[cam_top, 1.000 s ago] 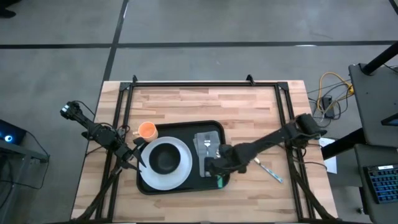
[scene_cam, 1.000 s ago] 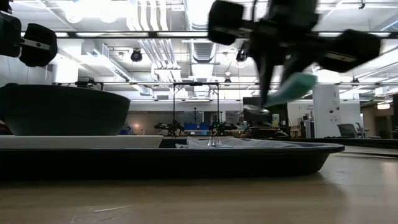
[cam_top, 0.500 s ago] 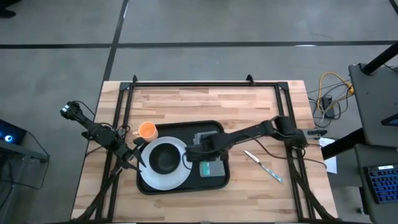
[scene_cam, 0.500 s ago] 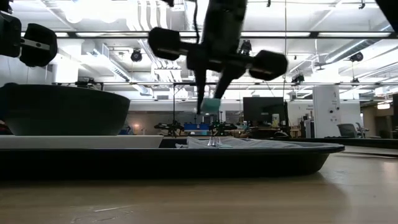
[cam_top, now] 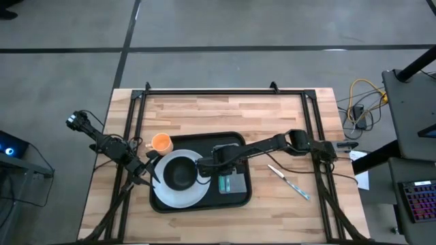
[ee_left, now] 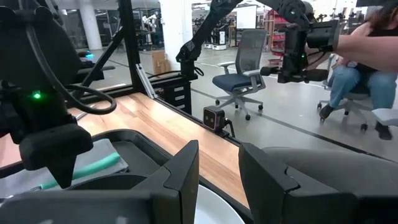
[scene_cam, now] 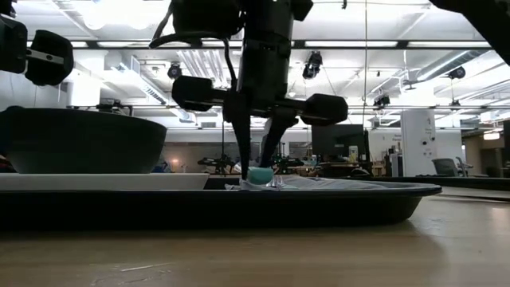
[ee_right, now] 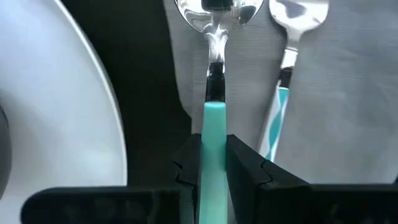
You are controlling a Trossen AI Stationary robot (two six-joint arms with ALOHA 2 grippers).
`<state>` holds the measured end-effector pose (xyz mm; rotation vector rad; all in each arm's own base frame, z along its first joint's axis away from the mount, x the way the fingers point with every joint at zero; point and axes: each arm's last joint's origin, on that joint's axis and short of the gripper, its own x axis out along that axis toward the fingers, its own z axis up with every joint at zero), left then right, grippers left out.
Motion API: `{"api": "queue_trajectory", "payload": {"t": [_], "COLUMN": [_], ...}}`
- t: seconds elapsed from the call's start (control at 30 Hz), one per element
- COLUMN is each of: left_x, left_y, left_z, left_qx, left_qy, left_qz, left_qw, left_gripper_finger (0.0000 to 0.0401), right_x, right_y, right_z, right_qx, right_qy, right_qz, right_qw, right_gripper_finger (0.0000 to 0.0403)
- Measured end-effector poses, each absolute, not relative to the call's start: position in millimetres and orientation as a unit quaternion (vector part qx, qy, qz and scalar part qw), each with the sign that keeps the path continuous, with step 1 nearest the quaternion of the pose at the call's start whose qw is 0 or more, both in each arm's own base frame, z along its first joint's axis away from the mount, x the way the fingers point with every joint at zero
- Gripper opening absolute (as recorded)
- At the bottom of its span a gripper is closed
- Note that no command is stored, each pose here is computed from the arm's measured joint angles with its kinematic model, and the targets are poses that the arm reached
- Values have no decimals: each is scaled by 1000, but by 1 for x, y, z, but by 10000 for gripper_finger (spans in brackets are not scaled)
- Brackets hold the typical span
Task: Set up tray
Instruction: Put the green spoon on the gray napkin to the left of the white patterned fork
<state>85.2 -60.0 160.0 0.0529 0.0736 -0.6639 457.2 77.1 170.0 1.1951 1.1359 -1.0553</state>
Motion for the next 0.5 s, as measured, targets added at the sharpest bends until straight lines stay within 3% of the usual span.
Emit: {"api": "queue_trajectory", "payload": {"t": [0.5], "left_x": [85], "left_y": [-60], "left_z": [160], "left_qx": [26], "left_qy": [36], "left_qz": [-326], "left_qw": [944], "left_gripper_finger": [96], "right_x": [454], "right_y": [77], "right_z": [151], "right_qx": [515], "right_qy": [479], "right_qz": [-451], "right_qw": [550], "right_gripper_finger": [38]}}
